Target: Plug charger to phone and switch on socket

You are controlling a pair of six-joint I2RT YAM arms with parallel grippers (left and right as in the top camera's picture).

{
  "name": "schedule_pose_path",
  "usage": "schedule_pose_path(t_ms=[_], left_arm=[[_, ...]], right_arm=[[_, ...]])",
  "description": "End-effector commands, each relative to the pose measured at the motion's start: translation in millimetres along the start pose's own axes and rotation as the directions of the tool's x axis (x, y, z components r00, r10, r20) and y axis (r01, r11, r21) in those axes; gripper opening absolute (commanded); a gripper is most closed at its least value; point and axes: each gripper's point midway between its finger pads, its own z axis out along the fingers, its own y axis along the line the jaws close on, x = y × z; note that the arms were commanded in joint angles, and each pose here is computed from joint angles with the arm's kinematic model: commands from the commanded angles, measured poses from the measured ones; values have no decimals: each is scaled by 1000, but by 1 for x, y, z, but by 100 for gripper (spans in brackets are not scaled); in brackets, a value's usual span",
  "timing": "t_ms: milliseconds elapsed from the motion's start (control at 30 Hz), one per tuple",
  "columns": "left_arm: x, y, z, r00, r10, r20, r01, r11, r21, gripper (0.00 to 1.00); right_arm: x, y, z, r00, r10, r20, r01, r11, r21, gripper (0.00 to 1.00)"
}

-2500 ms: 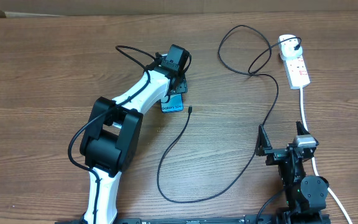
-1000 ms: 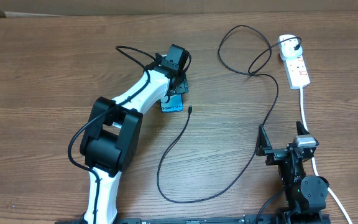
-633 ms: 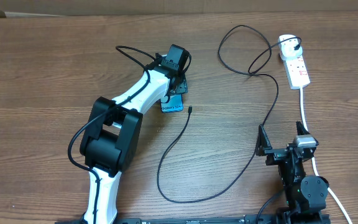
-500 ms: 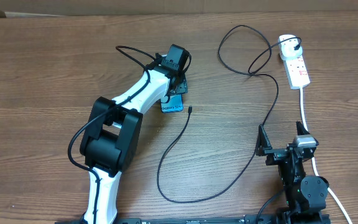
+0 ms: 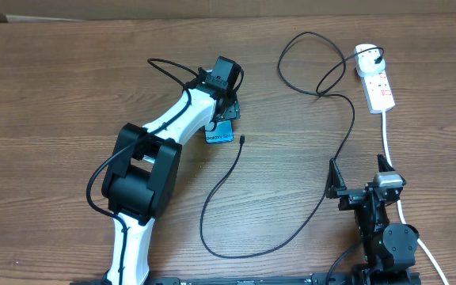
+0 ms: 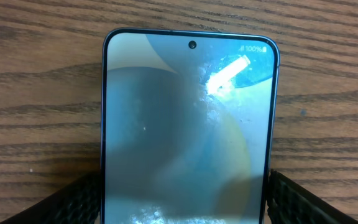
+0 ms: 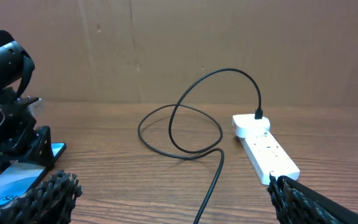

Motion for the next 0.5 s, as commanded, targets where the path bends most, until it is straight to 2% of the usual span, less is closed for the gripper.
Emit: schedule_pose_path(t_ms=[0, 167, 300, 467], left_arm=[[19, -1, 12, 997, 3, -73, -2, 1000, 11, 78], [19, 0, 12, 997, 3, -72, -2, 1000, 10, 76], [19, 0, 12, 998, 13, -69, -12, 1000, 7, 82], [19, 0, 12, 998, 13, -69, -12, 1000, 6, 83]], right_arm=[[1, 0, 0, 1000, -1, 5, 1, 1000, 0, 100], [1, 0, 0, 1000, -1, 5, 1, 1000, 0, 100], [1, 0, 0, 1000, -1, 5, 1, 1000, 0, 100], [1, 0, 0, 1000, -1, 5, 1, 1000, 0, 100]])
